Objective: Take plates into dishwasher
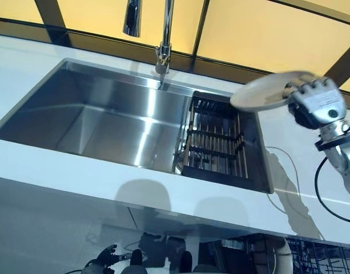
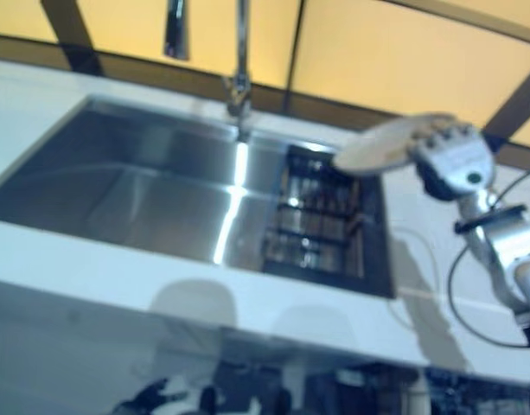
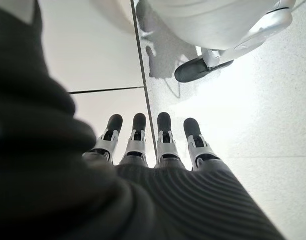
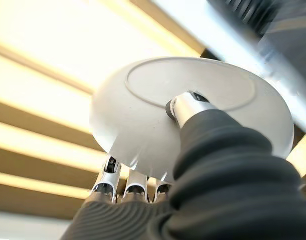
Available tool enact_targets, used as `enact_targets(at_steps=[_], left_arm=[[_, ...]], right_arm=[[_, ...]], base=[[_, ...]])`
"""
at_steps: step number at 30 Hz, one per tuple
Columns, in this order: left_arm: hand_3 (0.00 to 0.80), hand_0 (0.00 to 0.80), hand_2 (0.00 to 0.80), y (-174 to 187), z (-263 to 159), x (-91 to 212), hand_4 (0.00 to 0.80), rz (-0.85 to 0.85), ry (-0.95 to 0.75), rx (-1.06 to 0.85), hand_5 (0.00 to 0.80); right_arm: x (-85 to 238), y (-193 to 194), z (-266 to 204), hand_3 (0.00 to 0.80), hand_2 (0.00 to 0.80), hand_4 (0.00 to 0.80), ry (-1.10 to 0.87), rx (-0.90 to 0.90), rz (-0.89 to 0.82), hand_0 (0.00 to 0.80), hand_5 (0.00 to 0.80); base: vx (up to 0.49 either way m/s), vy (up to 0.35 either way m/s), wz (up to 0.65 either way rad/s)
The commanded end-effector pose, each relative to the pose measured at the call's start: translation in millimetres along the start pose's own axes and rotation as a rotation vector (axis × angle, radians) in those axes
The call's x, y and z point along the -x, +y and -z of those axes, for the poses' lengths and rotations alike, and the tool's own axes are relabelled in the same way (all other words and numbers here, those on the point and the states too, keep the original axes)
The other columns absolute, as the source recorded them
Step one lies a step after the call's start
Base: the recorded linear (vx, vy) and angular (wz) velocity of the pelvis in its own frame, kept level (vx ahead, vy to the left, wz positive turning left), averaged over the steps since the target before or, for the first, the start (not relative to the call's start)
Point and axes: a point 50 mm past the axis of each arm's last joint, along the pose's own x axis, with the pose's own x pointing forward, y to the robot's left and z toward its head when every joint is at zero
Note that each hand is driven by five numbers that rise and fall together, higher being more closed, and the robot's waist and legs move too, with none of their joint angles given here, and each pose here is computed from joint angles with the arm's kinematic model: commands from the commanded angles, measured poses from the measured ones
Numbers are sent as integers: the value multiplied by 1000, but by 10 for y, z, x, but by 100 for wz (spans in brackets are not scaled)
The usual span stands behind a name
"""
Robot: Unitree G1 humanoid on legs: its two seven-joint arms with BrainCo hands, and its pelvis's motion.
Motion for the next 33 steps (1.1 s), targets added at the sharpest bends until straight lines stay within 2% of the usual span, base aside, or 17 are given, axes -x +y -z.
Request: enact_targets(at_steps=[1,4,5,6,7,8,12,17,19,24,30,33], left_arm=[[0,0,0,56,46,-1,0,-25,7,18,0],[0,0,0,31,32,-9,0,-16,9,18,0],[0,0,0,22,35,-10,0,-10,13,17,0],[0,0,0,20,36,-11,0,-8,14,14,0],[0,0,0,2,44,-13,0,1,21,7,0],[0,0,0,3,43,-13,0,1,21,6,0],[0,0,0,-28,78,-15,0,23,48,-21,0],[0,0,0,-53,172,-3,0,26,92,-59,0],[0,0,0,-39,179,-4,0,16,99,-41,0],[0,0,0,-53,134,-13,0,13,76,-28,0],[0,0,0,-76,153,-7,0,23,72,-55,0],[0,0,0,-54,167,-5,0,21,80,-47,0]], right_arm=[[-89,-395,154,800,800,800,115,-212,270,800,800],[-72,-425,174,800,800,800,182,-495,321,800,800],[-70,-410,170,800,800,800,207,-638,334,800,800],[-68,-401,172,800,800,800,220,-694,336,800,800],[-74,-376,158,800,800,800,241,-854,355,800,800],[-74,-373,159,800,800,800,243,-864,352,800,800],[-92,-278,88,800,800,800,274,-1235,396,800,800],[-148,-180,-122,800,800,800,221,-1877,515,800,800],[-212,-180,-285,800,800,800,158,-2059,546,800,800],[-310,-264,-512,800,800,800,79,-2186,593,800,800],[-297,-269,-594,800,800,800,65,-2258,609,800,800],[-282,-298,-645,800,800,800,46,-2294,605,800,800]], base=[[-75,148,-22],[-81,163,-28],[-72,144,-28],[-86,182,-26],[-57,118,-17],[-71,148,-27],[-58,108,-38],[-45,41,-30],[-56,28,-54],[-83,19,-61],[-82,-45,-35],[-89,-119,-89]])
